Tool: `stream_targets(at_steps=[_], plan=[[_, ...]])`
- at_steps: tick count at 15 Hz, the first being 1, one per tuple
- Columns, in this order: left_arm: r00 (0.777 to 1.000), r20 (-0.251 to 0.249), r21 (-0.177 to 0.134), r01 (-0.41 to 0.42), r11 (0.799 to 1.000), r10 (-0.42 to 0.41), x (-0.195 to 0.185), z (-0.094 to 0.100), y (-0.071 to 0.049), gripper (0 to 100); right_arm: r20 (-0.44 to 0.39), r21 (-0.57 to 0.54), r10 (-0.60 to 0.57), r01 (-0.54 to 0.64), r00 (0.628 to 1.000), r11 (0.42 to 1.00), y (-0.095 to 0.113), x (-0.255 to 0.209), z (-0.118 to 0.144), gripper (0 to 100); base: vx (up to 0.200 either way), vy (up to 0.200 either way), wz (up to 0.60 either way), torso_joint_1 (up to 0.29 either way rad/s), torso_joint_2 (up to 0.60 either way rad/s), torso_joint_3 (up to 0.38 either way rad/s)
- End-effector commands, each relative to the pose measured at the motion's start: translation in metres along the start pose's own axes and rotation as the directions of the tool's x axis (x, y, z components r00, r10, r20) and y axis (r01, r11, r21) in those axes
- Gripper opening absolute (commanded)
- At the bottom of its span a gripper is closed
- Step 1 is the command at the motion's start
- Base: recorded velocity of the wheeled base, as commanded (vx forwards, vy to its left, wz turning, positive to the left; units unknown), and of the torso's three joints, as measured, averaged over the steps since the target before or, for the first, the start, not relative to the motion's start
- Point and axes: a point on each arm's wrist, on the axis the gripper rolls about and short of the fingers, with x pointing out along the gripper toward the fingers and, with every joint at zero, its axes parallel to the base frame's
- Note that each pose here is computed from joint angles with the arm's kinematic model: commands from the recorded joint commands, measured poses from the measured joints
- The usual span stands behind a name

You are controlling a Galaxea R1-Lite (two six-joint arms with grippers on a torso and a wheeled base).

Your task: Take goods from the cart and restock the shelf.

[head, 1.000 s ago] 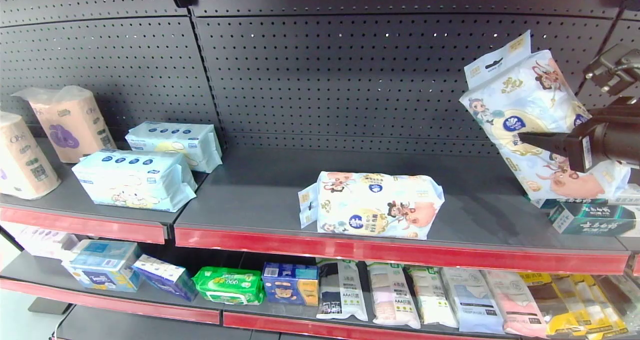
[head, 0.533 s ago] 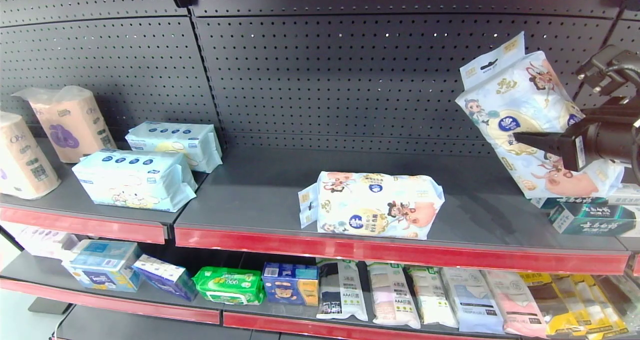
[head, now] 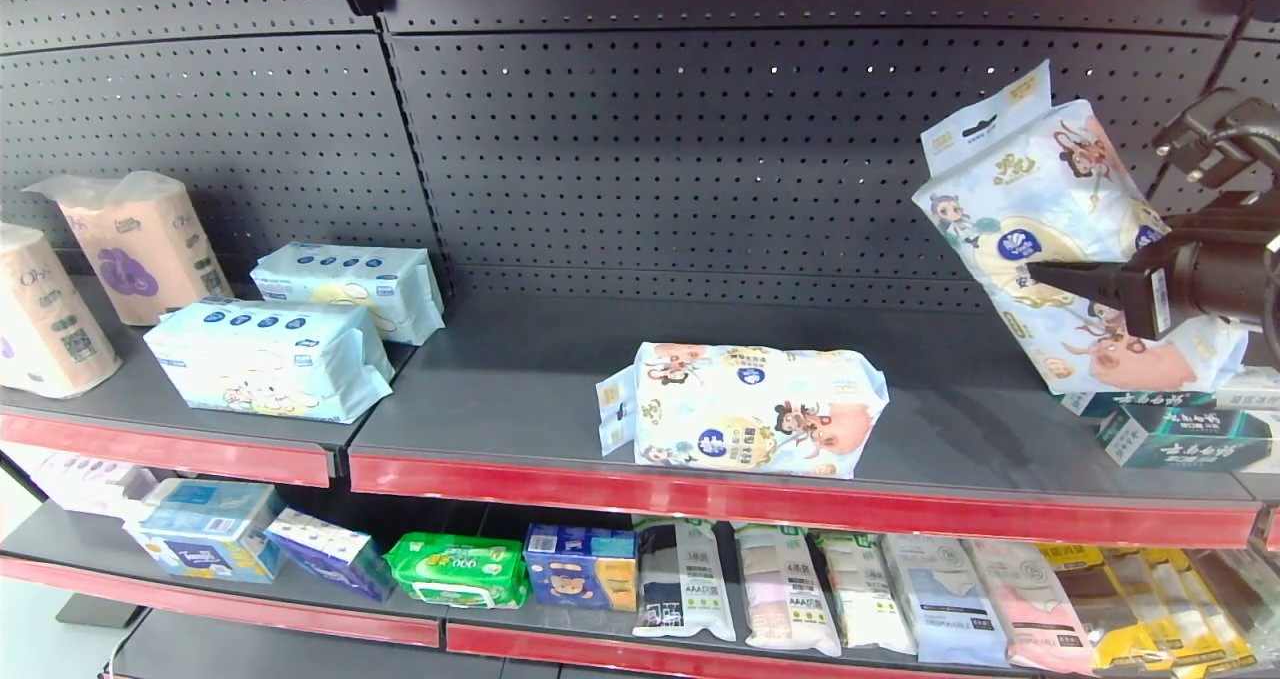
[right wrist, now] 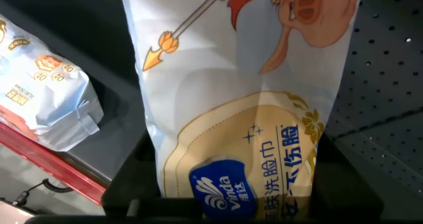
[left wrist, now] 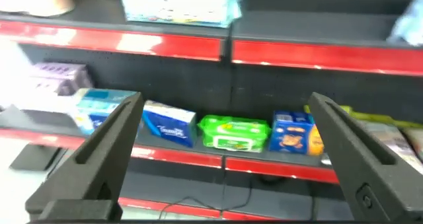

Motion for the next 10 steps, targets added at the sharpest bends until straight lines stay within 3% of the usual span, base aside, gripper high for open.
stream_targets(at_steps=[1, 3, 6, 8, 10], plan=[[1.000, 0.001, 0.001, -0.008, 1.000, 0.008, -0.0001, -0.0005, 0.0001, 100, -0.005, 0.002, 0.003, -0.003, 1.000, 1.000, 0.0011, -0.0004, -0.0018, 0, 0.000, 0.000, 0.00, 0.000, 0.00, 0.000], [1.000, -0.002, 0.001, -0.002, 1.000, 0.002, 0.0001, -0.0004, 0.0001, 100, -0.009, 0.005, 0.006, -0.005, 1.000, 1.000, 0.0016, -0.0001, -0.0030, 0, 0.000, 0.000, 0.00, 0.000, 0.00, 0.000], [0.999, 0.035, 0.000, 0.038, 0.999, -0.038, 0.0017, -0.0028, -0.0007, 100, -0.012, 0.006, 0.002, -0.002, 1.000, 1.000, 0.0013, -0.0006, -0.0039, 0, 0.000, 0.000, 0.00, 0.000, 0.00, 0.000], [0.985, 0.096, 0.019, 0.145, 0.989, -0.146, 0.0050, -0.0037, -0.0034, 100, -0.026, 0.013, 0.004, -0.003, 1.000, 1.000, 0.0018, -0.0001, -0.0081, 0, 0.000, 0.000, 0.00, 0.000, 0.00, 0.000], [0.970, 0.090, 0.012, 0.224, 0.975, -0.224, 0.0045, -0.0039, -0.0052, 100, -0.038, 0.014, 0.010, -0.010, 0.999, 1.000, 0.0035, 0.0006, -0.0116, 0, 0.000, 0.000, 0.00, 0.000, 0.00, 0.000]])
